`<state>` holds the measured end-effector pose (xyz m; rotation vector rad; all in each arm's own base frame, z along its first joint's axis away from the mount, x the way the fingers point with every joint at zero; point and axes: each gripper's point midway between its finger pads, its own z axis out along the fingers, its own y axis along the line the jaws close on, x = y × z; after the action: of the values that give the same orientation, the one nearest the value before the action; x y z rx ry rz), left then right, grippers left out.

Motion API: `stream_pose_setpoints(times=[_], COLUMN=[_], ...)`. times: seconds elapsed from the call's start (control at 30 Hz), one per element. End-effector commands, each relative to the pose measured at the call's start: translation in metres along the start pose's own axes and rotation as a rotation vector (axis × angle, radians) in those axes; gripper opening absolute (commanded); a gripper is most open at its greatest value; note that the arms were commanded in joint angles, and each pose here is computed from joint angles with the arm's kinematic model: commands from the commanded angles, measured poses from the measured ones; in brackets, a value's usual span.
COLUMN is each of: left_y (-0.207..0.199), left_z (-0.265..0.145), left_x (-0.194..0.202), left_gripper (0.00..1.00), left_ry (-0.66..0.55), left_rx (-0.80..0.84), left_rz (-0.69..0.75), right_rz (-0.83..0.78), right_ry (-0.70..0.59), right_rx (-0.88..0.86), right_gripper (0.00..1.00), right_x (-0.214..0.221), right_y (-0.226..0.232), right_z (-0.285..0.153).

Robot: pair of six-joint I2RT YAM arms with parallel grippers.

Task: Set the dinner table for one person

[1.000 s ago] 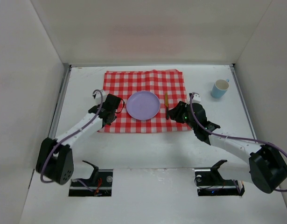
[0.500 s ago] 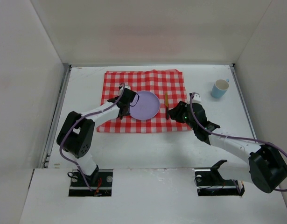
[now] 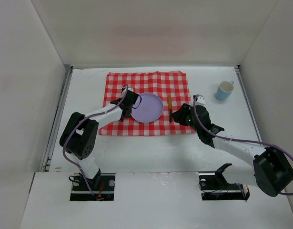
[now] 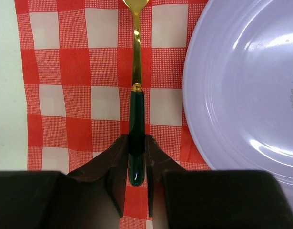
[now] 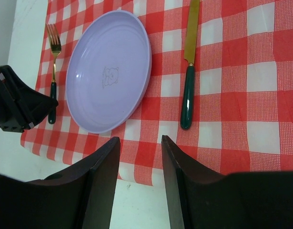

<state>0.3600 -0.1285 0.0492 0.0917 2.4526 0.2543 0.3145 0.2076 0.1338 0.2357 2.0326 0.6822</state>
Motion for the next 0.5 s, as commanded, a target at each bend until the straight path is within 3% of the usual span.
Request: stream_pose_setpoints(times=[0.0, 0.47], left_y=[0.0035, 0.0101], left_z=[-0.0007, 0.0021], left_x=[-0.0172, -0.0086], left_gripper=[0.04, 0.04], left_ry=[-0.042, -0.026], left_rx=[-0.015, -0.04], left_rz=[0.012, 0.023], right_rz=[0.002, -0.001], right_ry=[-0.059, -0.055], right_rx=[-0.022, -0.022], right_gripper=[0.46, 0.46], right_x=[-0.0156, -0.0146], right_y=[0.0071, 0.0075], right_z=[0.0045, 0.0055])
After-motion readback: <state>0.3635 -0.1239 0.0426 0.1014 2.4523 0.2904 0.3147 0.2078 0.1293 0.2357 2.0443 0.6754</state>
